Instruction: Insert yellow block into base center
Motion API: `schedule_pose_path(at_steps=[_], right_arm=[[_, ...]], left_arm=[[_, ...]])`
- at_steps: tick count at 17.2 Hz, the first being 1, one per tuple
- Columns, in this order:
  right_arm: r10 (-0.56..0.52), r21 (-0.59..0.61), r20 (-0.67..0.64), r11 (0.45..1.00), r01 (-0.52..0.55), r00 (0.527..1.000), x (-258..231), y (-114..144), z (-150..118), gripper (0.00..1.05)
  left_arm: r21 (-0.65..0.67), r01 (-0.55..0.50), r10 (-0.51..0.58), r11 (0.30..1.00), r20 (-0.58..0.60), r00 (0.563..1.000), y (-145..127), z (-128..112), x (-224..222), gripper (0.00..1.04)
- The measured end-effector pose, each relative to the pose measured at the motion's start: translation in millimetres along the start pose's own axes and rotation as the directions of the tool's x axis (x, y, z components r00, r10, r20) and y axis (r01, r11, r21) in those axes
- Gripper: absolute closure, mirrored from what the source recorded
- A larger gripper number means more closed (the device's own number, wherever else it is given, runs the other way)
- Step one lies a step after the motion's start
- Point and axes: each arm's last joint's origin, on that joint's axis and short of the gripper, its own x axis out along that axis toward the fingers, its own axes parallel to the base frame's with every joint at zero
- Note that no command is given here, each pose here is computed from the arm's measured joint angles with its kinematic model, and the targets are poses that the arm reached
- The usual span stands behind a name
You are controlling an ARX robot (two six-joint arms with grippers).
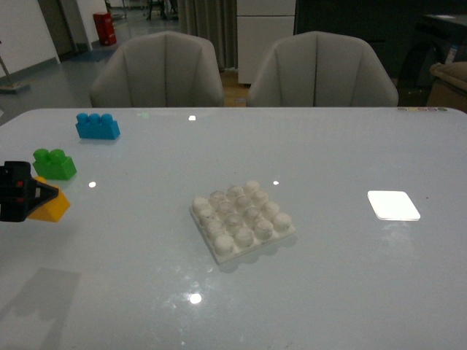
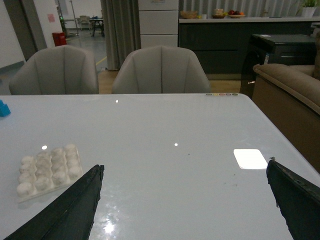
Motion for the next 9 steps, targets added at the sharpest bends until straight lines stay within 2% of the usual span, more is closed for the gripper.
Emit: schedule_pose_path(at_steps=[5, 9], right_arm=[[0.000, 0.000, 0.000, 1.000, 0.000, 1.000, 0.0, 0.0, 0.0, 0.06], [0.000, 0.000, 0.000, 1.000, 0.000, 1.000, 0.0, 0.0, 0.0, 0.06]], left_arm=[[0.067, 0.192, -0.195, 0.979, 0.035, 0.980, -110.3, 9.4, -8.2, 0.42], [0.047, 0.207, -0.207, 0.977, -0.010, 0.978, -174.2, 5.8, 15.2, 0.42]])
